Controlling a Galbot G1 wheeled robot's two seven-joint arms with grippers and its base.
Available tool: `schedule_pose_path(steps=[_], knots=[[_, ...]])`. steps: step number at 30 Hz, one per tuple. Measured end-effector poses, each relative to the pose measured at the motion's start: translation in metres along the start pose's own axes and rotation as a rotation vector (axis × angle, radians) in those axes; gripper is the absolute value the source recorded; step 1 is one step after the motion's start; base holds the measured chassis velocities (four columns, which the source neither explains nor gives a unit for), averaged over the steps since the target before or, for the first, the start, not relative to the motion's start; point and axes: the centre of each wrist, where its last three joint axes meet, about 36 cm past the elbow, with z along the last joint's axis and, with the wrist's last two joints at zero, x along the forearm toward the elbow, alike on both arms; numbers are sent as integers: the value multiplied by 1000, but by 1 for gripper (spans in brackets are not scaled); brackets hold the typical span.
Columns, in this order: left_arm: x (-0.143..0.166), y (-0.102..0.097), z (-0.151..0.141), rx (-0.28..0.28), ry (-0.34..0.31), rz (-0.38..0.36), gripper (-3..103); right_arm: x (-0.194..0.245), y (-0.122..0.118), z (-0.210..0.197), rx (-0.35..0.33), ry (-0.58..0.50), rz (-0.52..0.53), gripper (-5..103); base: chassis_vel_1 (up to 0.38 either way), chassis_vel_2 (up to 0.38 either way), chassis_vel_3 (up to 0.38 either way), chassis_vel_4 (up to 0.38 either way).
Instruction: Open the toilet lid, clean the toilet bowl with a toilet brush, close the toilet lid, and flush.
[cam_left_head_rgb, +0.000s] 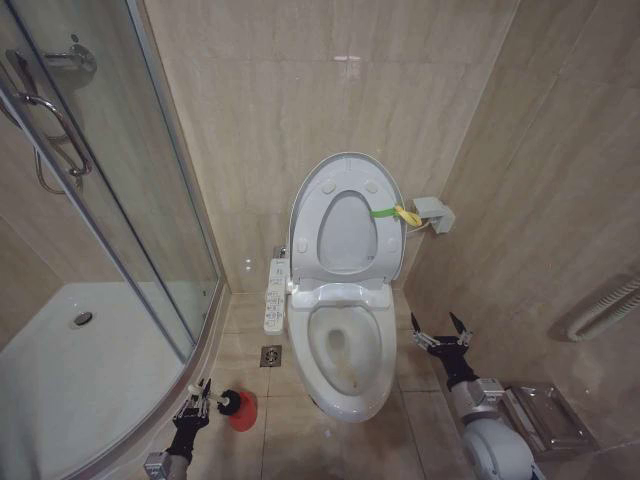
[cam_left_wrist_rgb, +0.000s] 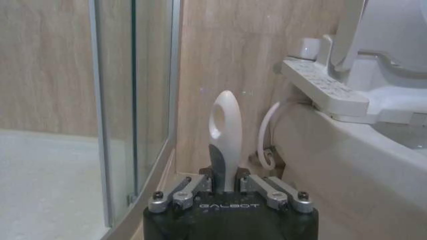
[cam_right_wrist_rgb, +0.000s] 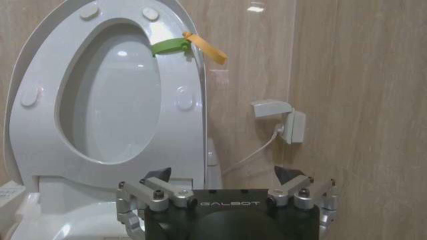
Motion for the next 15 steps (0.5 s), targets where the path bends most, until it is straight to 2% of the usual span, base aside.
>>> schedule_pose_path(steps=[15], knots=[[-21,-1,25,16,-6,20,19,0,0,0,0,0,0,100,0,0,0,0]])
